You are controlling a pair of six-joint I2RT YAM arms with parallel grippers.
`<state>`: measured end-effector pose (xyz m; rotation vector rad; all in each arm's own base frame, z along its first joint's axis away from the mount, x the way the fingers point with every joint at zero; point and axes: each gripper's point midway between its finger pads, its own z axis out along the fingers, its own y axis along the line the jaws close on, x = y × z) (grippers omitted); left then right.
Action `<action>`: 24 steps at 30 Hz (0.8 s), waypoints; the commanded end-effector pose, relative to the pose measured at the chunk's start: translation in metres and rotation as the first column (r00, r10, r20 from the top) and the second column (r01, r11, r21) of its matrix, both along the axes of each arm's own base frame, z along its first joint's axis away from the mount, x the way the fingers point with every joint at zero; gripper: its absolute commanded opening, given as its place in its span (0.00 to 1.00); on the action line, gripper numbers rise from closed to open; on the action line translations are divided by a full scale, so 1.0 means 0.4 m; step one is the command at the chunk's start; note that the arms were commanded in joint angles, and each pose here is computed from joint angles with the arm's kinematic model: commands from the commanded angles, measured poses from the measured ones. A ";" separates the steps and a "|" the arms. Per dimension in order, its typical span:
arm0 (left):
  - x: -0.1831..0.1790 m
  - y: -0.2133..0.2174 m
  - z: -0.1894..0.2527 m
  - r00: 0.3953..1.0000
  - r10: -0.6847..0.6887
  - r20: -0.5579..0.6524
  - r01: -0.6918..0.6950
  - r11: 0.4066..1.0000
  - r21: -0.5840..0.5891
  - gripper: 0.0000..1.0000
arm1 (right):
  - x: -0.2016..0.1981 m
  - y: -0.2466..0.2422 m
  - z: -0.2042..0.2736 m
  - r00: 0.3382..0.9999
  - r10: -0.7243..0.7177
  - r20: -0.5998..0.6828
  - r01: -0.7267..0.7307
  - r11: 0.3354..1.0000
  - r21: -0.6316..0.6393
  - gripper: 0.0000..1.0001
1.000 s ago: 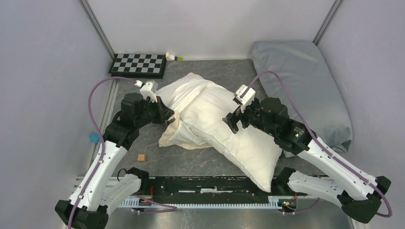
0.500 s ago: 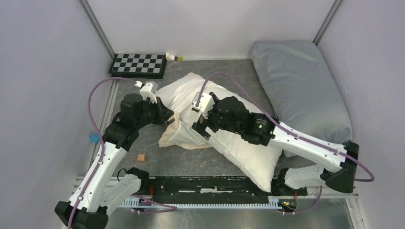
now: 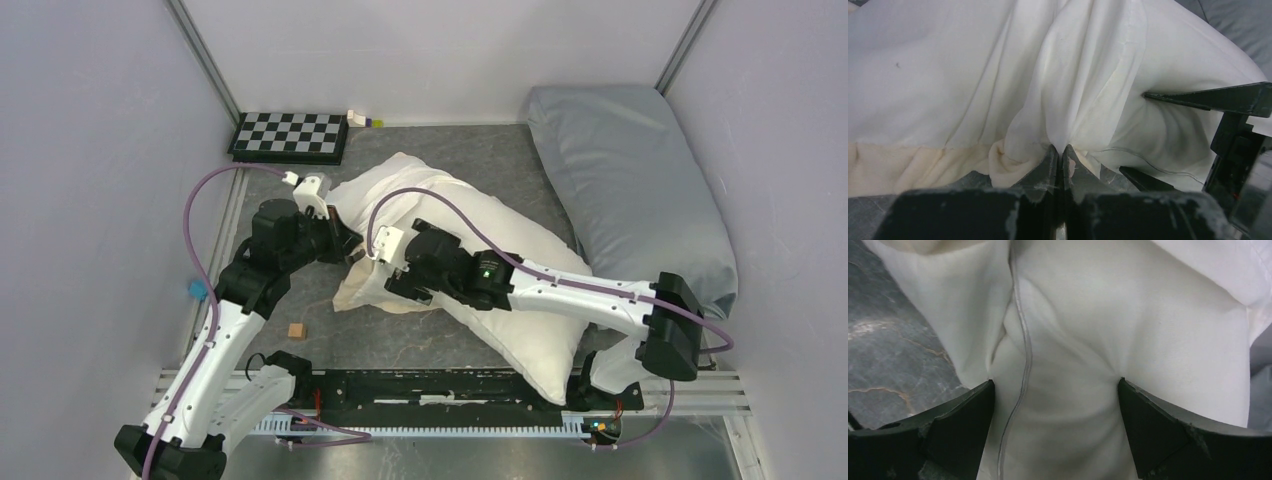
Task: Remove the pillowcase from the pillow
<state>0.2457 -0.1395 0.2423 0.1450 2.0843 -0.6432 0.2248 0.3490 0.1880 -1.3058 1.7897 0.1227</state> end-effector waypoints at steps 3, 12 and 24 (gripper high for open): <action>0.034 0.032 0.063 0.991 0.053 0.120 -0.058 0.998 0.033 0.02 | 0.065 -0.159 -0.096 0.956 -0.257 0.144 0.287 0.924 -0.253 0.72; 0.060 0.189 0.055 0.925 0.360 0.123 -0.378 0.907 0.186 0.02 | 0.019 -0.171 0.064 0.965 -0.233 0.122 0.222 0.970 0.099 0.00; 0.086 0.295 0.055 0.840 0.519 0.160 -0.541 0.769 0.340 0.02 | -0.015 -0.379 0.175 0.885 -0.443 0.141 0.382 0.866 0.323 0.00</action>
